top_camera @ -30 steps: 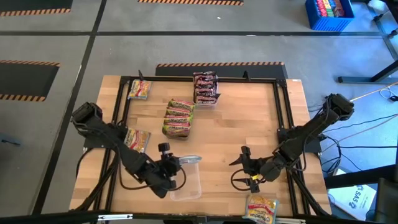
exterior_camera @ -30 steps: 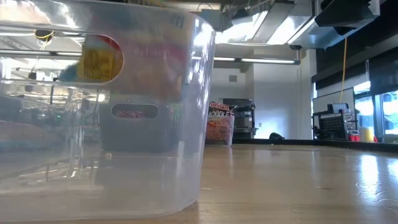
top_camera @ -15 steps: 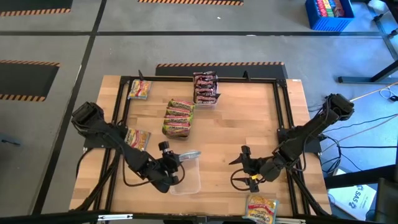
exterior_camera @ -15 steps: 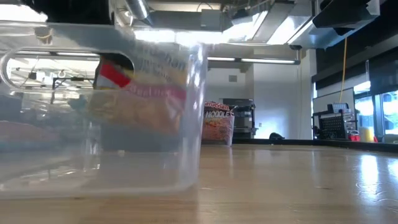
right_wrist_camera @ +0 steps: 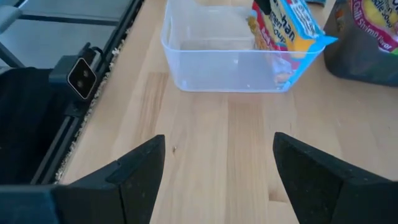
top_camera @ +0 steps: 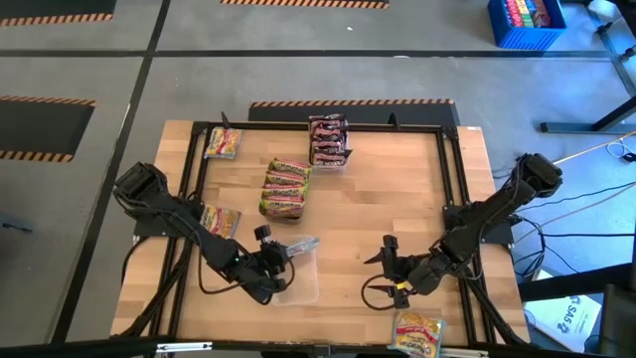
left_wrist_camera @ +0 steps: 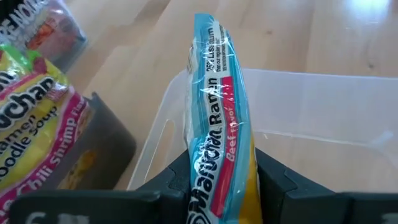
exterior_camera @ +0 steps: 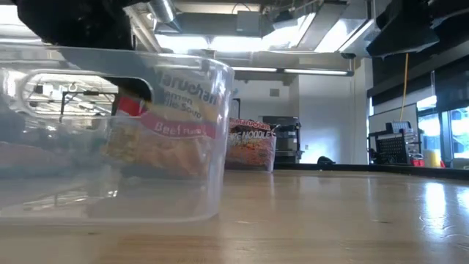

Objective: Sort Maruchan noodles
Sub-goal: Put the blue noodle pack into the bottom transparent bin

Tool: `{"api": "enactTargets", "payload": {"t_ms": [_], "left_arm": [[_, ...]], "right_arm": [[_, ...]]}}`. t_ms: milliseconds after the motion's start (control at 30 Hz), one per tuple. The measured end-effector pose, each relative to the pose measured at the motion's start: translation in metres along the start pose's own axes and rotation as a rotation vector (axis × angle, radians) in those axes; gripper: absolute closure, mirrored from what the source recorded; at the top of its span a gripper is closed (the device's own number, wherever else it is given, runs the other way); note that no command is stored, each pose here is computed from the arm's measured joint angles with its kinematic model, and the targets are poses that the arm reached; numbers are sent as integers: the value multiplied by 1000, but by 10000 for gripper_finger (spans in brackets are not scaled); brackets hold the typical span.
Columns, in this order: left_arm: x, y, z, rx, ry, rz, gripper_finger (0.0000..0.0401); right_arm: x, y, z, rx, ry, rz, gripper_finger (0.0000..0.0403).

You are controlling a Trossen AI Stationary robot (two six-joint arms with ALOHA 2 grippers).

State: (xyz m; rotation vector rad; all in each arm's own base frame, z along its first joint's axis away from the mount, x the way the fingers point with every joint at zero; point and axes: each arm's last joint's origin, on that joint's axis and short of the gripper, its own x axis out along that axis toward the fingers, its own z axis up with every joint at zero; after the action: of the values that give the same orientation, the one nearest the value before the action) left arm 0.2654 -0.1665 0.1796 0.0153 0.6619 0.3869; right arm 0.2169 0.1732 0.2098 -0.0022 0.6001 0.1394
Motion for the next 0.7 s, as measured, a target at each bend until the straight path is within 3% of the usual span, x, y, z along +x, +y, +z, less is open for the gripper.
{"api": "enactTargets", "payload": {"t_ms": [700], "left_arm": [[12,13,-6,-15,70,29,294]], "right_arm": [[0,1,1,39,-2,15,123]]}}
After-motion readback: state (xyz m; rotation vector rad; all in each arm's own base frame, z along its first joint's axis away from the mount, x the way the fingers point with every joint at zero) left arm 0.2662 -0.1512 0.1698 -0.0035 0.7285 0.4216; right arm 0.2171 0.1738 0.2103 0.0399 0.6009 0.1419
